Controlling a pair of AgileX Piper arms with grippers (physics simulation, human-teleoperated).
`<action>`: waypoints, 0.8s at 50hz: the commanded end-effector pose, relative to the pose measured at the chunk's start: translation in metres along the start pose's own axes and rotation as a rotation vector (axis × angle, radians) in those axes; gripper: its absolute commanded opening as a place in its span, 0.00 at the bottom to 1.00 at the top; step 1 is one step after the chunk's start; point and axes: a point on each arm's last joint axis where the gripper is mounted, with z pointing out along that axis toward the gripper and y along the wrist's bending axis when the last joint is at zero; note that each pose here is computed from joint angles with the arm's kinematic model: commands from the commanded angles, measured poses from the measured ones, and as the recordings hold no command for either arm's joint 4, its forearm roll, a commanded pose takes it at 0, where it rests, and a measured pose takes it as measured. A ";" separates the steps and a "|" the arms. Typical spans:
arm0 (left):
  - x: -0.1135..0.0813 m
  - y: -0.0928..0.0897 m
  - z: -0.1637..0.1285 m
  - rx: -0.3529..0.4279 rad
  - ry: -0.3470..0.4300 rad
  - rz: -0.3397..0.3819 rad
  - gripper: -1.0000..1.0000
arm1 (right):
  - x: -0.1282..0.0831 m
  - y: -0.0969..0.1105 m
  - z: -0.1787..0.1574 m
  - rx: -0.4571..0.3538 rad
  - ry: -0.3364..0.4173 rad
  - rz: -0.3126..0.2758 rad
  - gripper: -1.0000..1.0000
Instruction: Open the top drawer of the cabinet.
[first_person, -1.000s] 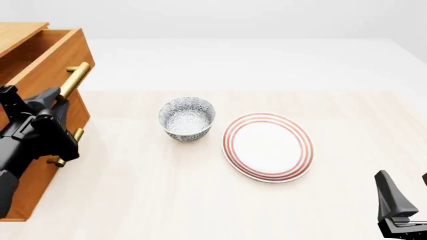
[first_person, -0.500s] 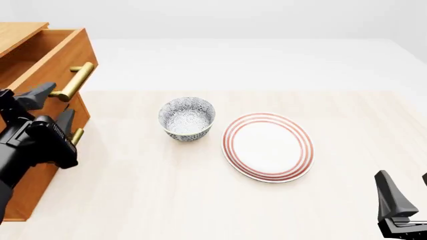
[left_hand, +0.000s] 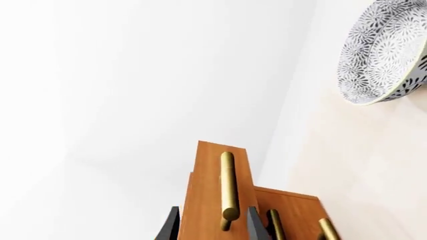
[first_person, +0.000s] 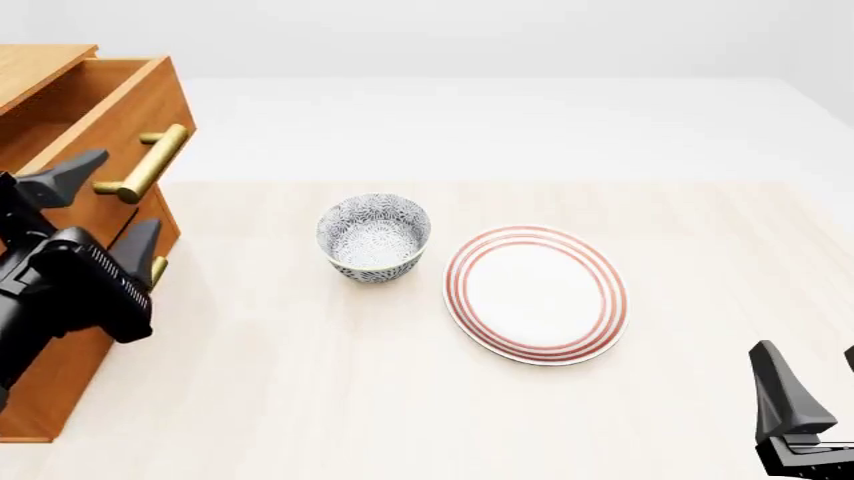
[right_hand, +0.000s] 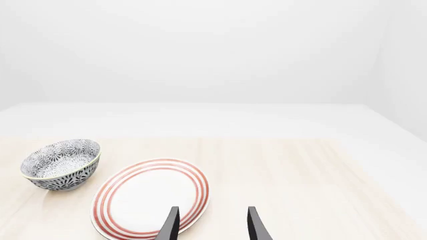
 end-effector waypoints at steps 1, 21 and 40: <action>-0.008 0.012 -0.008 -0.011 -0.035 -0.028 1.00 | 0.000 0.000 0.000 0.000 0.000 0.000 1.00; -0.011 0.047 -0.016 -0.050 -0.027 -0.270 1.00 | 0.000 0.000 0.000 0.000 0.000 0.000 1.00; -0.010 0.063 -0.021 -0.062 -0.016 -0.519 1.00 | 0.000 0.000 0.000 0.000 0.000 0.000 1.00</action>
